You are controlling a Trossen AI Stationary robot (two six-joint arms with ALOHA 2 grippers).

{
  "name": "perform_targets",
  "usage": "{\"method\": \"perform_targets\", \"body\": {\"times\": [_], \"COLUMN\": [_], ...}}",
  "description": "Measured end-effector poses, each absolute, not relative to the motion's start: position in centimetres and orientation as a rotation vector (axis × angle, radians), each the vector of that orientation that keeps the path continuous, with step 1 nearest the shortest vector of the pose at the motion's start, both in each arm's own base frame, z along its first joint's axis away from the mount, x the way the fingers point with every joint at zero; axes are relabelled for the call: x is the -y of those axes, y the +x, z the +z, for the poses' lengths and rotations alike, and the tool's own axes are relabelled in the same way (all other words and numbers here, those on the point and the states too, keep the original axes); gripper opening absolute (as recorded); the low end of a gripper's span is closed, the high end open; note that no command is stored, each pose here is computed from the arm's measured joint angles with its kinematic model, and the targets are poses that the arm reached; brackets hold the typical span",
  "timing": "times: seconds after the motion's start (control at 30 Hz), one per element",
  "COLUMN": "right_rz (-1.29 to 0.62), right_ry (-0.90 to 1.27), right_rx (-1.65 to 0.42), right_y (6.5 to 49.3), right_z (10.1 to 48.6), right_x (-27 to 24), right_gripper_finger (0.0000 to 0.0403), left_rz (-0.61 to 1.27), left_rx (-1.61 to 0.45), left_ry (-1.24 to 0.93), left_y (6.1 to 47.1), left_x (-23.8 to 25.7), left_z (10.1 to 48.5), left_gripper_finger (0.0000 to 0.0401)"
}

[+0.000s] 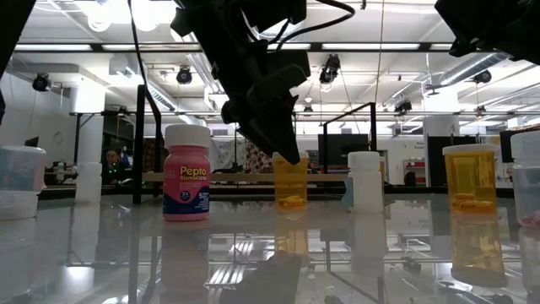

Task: Pick and place medicine bottles onto shelf by color
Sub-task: Put the left orange pill bottle on the shelf

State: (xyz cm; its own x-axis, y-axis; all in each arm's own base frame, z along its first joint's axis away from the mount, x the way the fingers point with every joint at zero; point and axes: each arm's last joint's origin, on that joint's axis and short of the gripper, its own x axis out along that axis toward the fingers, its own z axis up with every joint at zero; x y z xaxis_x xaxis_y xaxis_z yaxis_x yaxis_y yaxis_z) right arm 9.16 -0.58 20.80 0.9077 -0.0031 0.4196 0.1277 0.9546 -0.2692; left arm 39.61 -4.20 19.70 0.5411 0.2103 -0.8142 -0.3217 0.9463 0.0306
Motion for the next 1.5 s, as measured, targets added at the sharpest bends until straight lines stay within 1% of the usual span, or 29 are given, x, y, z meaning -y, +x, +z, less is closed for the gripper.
{"method": "perform_targets", "body": {"times": [0.17, 0.23, 0.37, 0.57, 0.67, 0.77, 0.9, 1.1, 1.27, 1.5], "right_rz": [-0.068, -0.068, -0.069, -0.077, -0.087, -0.094, -0.096, -0.098, -0.098, -0.097], "right_ry": [-0.297, -0.296, -0.296, -0.295, -0.293, -0.292, -0.292, -0.299, -0.299, -0.299], "right_rx": [0.428, 0.425, 0.423, 0.422, 0.424, 0.427, 0.427, 0.427, 0.426, 0.423], "right_y": [9.2, 9.2, 9.2, 9.2, 9.2, 9.2, 9.2, 9.2, 9.2, 9.2], "right_z": [20.8, 20.8, 20.8, 20.8, 20.8, 20.8, 20.8, 20.8, 20.8, 20.8], "right_x": [0.6, 0.6, 0.6, 0.6, 0.6, 0.7, 0.7, 0.7, 0.7, 0.7], "right_gripper_finger": [0.0052, 0.0052, 0.0052, 0.0052, 0.0052, 0.0052, 0.0052, 0.0052, 0.0052, 0.0052], "left_rz": [0.308, 0.292, 0.288, 0.373, 0.413, 0.463, 0.565, 0.659, 0.695, 0.723], "left_rx": [-0.968, -0.970, -0.925, -0.890, -0.905, -0.916, -0.925, -1.002, -1.068, -1.047], "left_ry": [-0.105, -0.076, -0.020, -0.018, 0.009, 0.029, -0.009, -0.079, -0.117, -0.151], "left_y": [39.3, 39.0, 37.8, 34.7, 32.8, 31.4, 29.6, 28.1, 27.7, 27.6], "left_x": [4.1, 4.1, 3.1, -0.5, -2.8, -5.4, -8.8, -12.4, -14.0, -14.5], "left_z": [20.2, 21.5, 25.2, 29.3, 30.6, 31.0, 31.0, 28.4, 26.1, 25.5], "left_gripper_finger": [0.0185, 0.0184, 0.0183, 0.0182, 0.0182, 0.0182, 0.0182, 0.0181, 0.0181, 0.0181]}}
